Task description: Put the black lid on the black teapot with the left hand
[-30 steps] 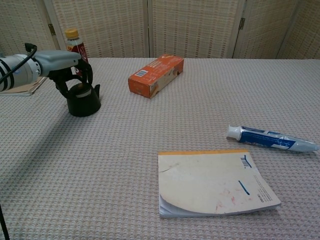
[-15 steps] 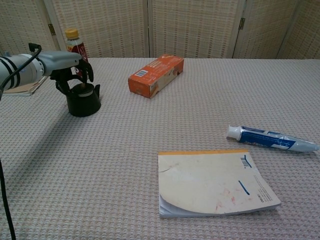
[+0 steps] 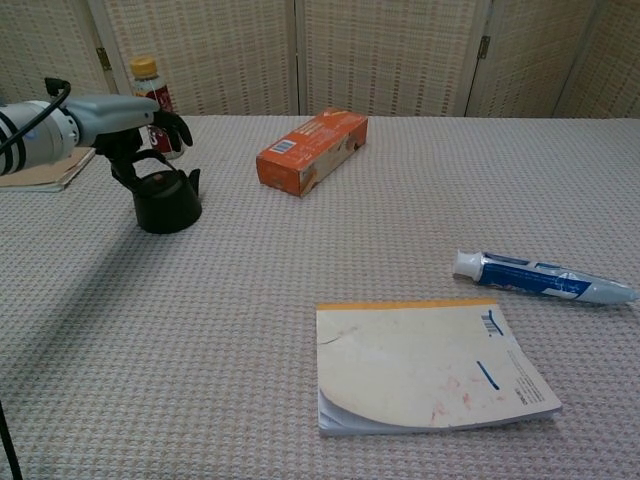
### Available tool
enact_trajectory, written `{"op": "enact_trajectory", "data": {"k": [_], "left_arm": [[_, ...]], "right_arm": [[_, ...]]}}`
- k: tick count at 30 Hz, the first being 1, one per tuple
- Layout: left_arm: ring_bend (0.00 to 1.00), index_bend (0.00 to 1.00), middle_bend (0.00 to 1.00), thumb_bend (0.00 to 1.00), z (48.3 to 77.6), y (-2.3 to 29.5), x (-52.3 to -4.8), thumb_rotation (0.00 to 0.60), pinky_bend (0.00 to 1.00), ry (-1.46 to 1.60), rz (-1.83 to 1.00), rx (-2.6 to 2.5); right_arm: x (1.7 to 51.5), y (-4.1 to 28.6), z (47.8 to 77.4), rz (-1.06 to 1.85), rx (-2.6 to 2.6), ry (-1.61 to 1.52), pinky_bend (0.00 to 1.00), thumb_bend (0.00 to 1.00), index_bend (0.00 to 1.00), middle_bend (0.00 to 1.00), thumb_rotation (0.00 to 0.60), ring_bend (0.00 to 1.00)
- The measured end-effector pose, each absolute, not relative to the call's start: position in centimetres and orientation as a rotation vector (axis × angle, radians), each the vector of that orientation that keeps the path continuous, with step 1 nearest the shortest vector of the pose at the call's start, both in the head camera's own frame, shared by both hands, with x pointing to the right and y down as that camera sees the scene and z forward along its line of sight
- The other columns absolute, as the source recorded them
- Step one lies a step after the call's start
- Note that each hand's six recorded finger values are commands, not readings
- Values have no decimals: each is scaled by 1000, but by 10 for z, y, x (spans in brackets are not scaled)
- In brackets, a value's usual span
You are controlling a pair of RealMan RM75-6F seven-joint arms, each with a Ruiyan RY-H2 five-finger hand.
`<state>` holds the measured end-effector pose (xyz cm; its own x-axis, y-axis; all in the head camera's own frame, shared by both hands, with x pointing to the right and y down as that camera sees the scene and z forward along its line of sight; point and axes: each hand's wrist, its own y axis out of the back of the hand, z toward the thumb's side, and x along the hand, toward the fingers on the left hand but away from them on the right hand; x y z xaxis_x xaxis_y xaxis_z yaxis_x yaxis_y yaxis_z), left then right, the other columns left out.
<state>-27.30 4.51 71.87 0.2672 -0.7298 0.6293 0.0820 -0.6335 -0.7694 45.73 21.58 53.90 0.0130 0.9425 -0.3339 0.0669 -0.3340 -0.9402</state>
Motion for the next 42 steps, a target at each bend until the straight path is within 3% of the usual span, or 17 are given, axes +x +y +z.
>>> {"op": "enact_trajectory", "data": {"k": [9,30,33,36,42], "left_arm": [[802,214,206,213,705,73,-270,600,828,511,-1399,-1870],[800,215,211,212,721,76,-273,600,828,488,-1466,-1857],[750,219,211,212,713,72,-274,600,827,544,-1448,-1858],[631,229,211,212,702,68,-282,600,792,617,-1427,-1852],[383,237,211,213,671,69,-316,600,519,779,-1416,-1802]], "right_arm": [[454,215,540,1415,-1518,-1071,105,372,0,8,600,196],[460,219,538,1425,-1507,-1087,105,372,0,8,600,196],[461,218,537,1427,-1505,-1087,105,371,0,8,600,196],[463,217,535,1427,-1500,-1085,105,372,0,8,600,196],[463,213,534,1430,-1514,-1058,105,372,0,8,600,187]]}}
